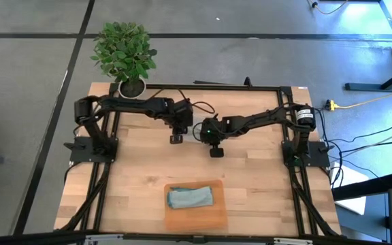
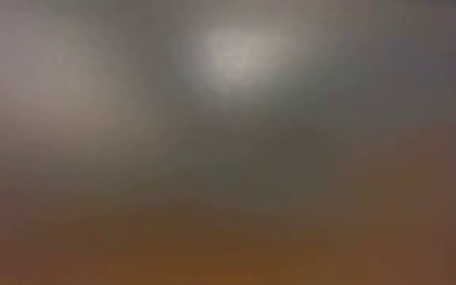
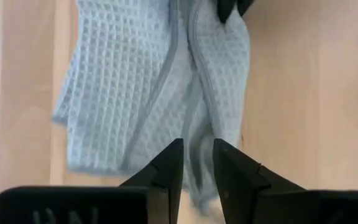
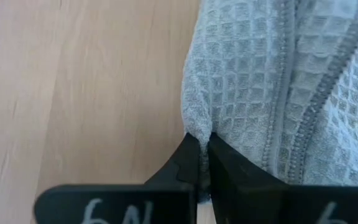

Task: Roll microfiber towels into tight, uniform cylinder then place into a basket
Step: Roll the gray towel

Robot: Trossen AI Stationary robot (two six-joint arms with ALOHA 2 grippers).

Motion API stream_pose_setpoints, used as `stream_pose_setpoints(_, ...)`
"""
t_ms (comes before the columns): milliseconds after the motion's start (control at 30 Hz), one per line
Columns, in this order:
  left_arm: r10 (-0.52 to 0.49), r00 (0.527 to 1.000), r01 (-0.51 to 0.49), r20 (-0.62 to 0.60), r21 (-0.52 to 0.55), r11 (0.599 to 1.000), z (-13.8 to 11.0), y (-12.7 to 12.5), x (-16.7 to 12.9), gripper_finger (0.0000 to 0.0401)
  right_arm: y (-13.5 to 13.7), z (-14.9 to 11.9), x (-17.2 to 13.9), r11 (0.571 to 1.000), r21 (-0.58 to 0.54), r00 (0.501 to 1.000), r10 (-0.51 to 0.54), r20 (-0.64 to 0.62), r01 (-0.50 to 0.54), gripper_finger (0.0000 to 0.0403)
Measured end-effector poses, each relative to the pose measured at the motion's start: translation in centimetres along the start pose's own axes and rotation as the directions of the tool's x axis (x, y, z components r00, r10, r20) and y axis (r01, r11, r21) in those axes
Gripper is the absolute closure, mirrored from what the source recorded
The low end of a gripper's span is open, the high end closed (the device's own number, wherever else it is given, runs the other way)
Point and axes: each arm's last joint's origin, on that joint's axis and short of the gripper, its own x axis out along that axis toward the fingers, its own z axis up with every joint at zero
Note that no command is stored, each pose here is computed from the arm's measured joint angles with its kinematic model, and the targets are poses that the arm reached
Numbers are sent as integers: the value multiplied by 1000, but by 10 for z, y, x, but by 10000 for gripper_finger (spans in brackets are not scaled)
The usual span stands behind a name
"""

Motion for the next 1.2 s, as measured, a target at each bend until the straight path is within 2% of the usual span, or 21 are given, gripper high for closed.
stream_pose_setpoints(167,-18,999,19,-28,20,1000,-4,-10,-15,322,-1,-1,0,1000,6,1000,26,5,-26,386)
stream_pose_setpoints(267,-54,997,57,-59,46,997,-6,-22,-14,322,-3,-1,0,1000,10,1000,27,6,-27,386)
stream_pose_setpoints(400,-159,985,165,-69,99,981,-8,-41,-10,322,-7,-2,0,999,21,999,38,9,-38,386)
stream_pose_setpoints(567,-185,981,193,-60,167,967,-12,-59,2,322,-12,-4,0,997,37,998,63,20,-63,386)
stream_pose_setpoints(700,-112,991,123,-72,185,975,-21,-65,15,322,-14,-4,0,997,41,998,61,20,-62,386)
stream_pose_setpoints(867,-19,997,35,-80,204,978,-19,-68,15,322,-14,-1,-1,996,39,996,77,33,-78,386)
stream_pose_setpoints(1033,-13,997,29,-78,208,978,-19,-70,14,322,-18,6,-6,995,46,995,93,21,-94,386)
stream_pose_setpoints(1200,16,997,-1,-77,200,980,-19,-66,14,323,-26,11,-12,979,68,981,191,41,-193,386)
